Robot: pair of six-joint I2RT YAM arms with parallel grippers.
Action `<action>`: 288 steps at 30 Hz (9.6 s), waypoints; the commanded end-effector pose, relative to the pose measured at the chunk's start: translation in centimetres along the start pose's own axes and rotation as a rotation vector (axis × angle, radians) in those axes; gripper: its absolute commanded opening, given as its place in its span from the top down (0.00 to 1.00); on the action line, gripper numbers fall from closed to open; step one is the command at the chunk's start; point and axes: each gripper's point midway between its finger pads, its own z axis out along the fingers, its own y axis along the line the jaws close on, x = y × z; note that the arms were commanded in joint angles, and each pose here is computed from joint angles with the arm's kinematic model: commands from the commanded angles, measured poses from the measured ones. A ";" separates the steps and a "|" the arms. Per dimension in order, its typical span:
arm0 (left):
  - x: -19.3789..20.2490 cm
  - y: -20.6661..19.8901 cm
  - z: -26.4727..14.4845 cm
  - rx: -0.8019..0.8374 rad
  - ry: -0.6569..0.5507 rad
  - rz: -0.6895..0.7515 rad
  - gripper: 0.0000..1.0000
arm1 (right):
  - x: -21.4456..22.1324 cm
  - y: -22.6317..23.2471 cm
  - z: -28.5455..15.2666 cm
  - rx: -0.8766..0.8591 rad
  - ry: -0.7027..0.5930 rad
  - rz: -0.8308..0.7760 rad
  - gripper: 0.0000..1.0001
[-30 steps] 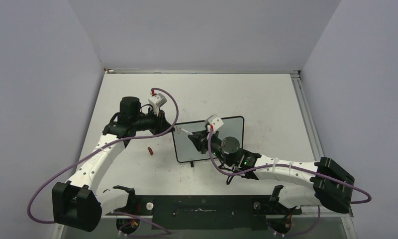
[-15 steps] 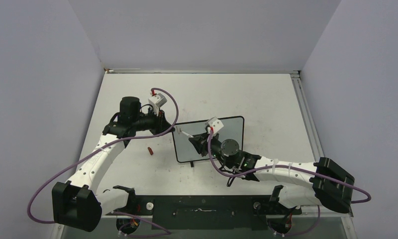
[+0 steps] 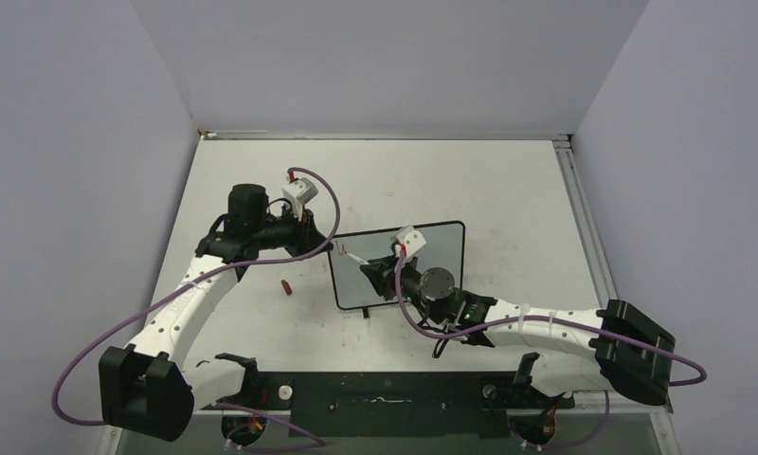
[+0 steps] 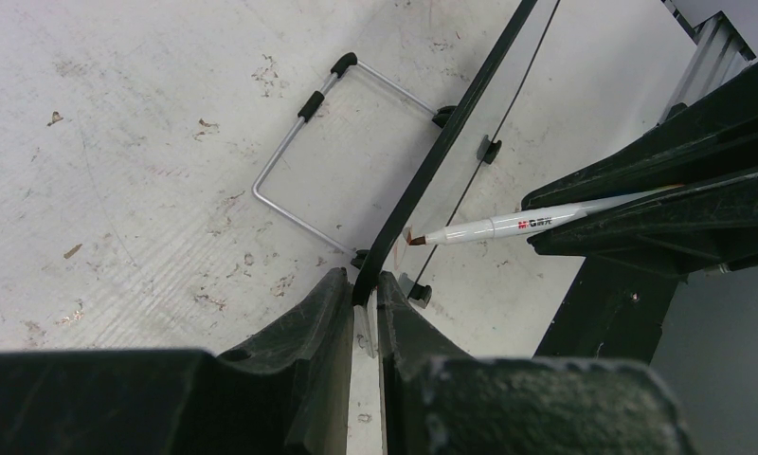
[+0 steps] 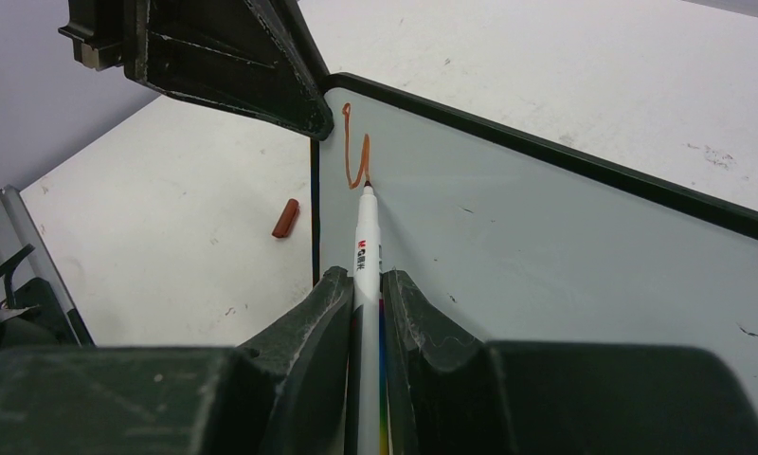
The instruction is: Write a sentence on the whiteboard
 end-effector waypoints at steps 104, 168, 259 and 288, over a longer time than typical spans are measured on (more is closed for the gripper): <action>0.4 1.0 -0.4 -0.057 0.012 0.018 1.00 | -3.7 -1.1 -1.3 0.042 -0.087 -0.027 0.95; 0.4 1.1 -0.3 -0.055 0.016 0.020 1.00 | -4.8 -2.0 -0.7 0.082 -0.136 -0.032 0.95; 0.5 1.1 -0.3 -0.053 0.020 0.019 1.00 | -1.4 -3.0 -2.3 0.128 -0.093 0.011 0.95; 0.6 1.1 -0.3 -0.054 0.021 0.017 1.00 | -3.5 -2.9 -2.0 0.150 -0.169 0.008 0.95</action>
